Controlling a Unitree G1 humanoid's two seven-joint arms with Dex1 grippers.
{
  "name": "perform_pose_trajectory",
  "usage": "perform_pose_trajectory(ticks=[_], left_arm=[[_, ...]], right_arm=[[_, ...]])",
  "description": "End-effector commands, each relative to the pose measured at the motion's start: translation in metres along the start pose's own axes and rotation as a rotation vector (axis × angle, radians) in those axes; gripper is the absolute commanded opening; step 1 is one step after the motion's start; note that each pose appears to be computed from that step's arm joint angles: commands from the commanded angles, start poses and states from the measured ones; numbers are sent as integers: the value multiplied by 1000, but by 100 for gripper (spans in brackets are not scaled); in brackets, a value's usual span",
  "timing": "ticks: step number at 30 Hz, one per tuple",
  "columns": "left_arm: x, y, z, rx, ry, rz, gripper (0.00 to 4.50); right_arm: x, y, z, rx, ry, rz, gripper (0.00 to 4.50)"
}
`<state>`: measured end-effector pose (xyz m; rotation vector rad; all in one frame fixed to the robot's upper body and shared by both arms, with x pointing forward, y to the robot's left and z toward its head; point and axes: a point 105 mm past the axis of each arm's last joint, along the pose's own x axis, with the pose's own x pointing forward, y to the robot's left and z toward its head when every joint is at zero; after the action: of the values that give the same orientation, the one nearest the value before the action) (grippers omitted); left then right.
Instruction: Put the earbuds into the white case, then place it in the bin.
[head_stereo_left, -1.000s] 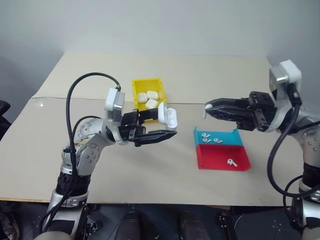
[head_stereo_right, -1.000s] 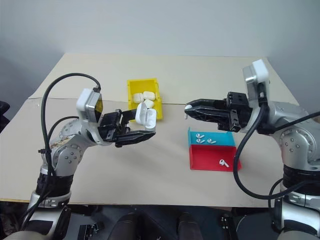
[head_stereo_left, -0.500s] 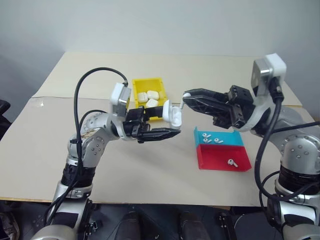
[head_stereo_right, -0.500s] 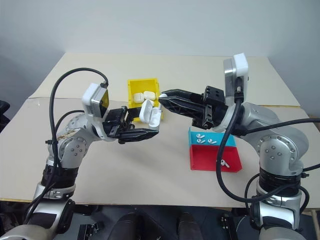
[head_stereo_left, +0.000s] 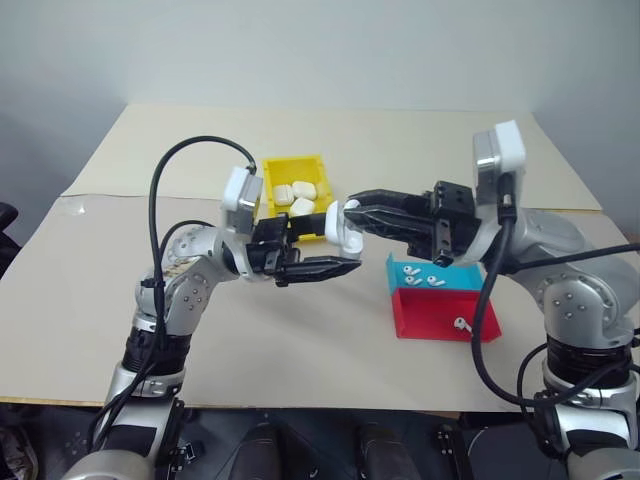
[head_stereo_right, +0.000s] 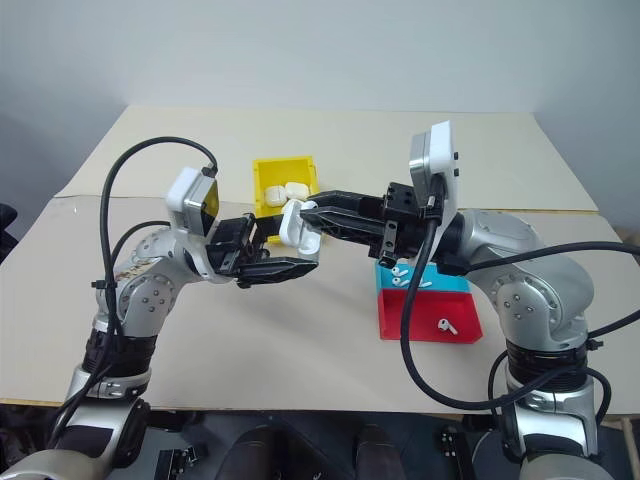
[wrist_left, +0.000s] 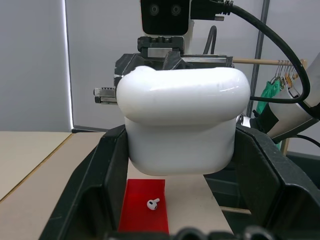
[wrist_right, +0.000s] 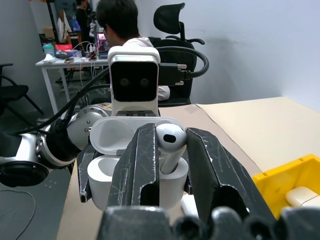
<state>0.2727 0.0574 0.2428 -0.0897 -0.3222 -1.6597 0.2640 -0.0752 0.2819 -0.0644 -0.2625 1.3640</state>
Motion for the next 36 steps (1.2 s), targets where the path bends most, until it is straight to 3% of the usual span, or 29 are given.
perform_pose_trajectory(ticks=[1, 3, 4, 12, 18, 21, 25, 27, 29, 32, 36], left_arm=[[5, -7, 10, 44, -15, -32, 280], [5, -6, 10, 46, -14, -30, 280], [5, -6, 10, 48, -14, -28, 280], [6, -4, 10, 51, -19, -18, 280], [5, -4, 8, 57, -12, -3, 280], [2, -5, 8, 61, -12, 9, 280], [-1, -7, 7, 65, -11, 24, 280], [-1, -8, 6, 67, -13, 32, 280], [-3, -9, 5, 67, -16, 40, 280], [-4, -10, 4, 70, -15, 50, 280], [-5, -11, 5, 80, -17, 63, 280]], right_arm=[[-1, 10, 2, -37, 11, 57, 66], [-2, 13, 2, -39, 21, 83, 66], [-3, 14, 1, -37, 24, 100, 140], [-4, 16, 8, -64, 16, 131, 394], [-17, -4, 15, -120, 42, 37, 394], [-29, -28, 17, -172, 119, -40, 394], [-43, -60, -2, -272, 369, -98, 394], [-51, -77, -25, -364, 574, -98, 394], [-59, -90, -49, -484, 778, -49, 394], [-67, -100, -73, -579, 952, 65, 394], [-78, -111, -100, -654, 1121, 253, 303]])
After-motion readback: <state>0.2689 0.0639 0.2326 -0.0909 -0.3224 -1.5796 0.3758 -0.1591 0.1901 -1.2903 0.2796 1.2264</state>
